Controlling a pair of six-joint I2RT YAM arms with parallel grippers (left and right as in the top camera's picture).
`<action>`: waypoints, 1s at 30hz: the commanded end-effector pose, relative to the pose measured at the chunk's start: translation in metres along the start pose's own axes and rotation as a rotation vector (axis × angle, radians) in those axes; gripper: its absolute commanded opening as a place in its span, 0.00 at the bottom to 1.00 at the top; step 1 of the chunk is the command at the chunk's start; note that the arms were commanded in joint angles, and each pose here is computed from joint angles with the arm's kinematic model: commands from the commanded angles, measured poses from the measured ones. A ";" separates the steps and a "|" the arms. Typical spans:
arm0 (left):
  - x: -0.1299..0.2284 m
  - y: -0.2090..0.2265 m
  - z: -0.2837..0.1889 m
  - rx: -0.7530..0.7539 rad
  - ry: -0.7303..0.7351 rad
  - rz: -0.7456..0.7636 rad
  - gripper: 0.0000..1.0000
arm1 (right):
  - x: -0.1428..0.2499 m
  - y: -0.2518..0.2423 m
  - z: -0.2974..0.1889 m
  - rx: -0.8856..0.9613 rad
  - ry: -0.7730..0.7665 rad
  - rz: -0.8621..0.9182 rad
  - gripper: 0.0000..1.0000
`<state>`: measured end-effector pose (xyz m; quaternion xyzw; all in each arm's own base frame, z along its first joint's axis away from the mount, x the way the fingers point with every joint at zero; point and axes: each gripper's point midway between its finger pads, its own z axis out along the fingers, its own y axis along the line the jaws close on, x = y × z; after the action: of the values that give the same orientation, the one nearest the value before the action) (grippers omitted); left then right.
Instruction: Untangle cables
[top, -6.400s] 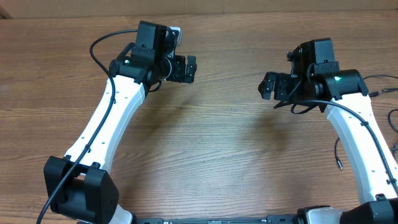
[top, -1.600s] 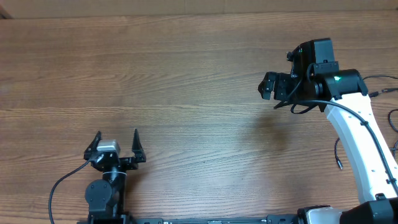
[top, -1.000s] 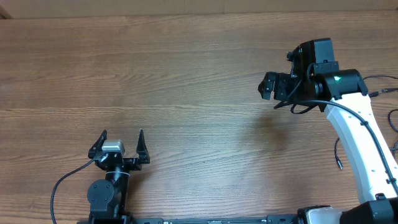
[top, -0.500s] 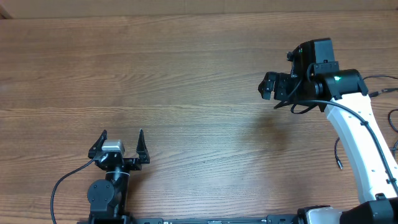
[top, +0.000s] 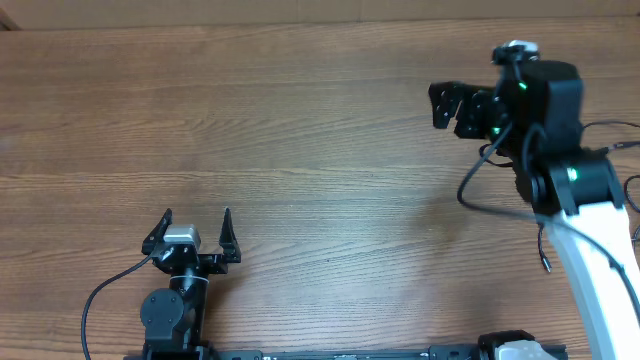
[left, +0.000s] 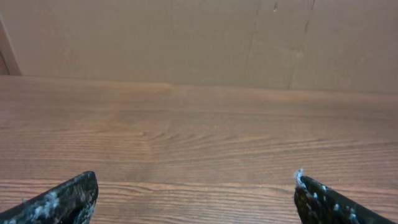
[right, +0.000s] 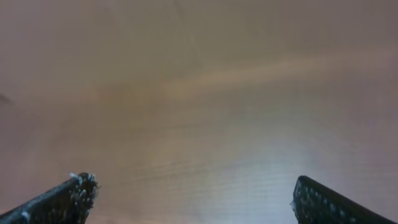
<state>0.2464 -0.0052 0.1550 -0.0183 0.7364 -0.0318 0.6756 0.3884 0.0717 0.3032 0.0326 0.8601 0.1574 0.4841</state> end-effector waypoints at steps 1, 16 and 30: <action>-0.001 0.000 0.000 -0.001 -0.008 0.005 1.00 | 0.001 -0.004 -0.008 -0.006 -0.103 -0.016 1.00; -0.001 0.000 0.000 -0.001 -0.008 0.005 1.00 | 0.065 -0.020 -0.058 -0.131 -0.632 -0.075 1.00; -0.001 0.000 0.000 -0.001 -0.008 0.005 1.00 | 0.109 -0.036 -0.089 -0.133 -0.774 -0.077 1.00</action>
<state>0.2463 -0.0052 0.1558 -0.0183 0.7352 -0.0318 0.6768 0.2648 0.0441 0.2481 0.0220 0.6129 0.1771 0.7697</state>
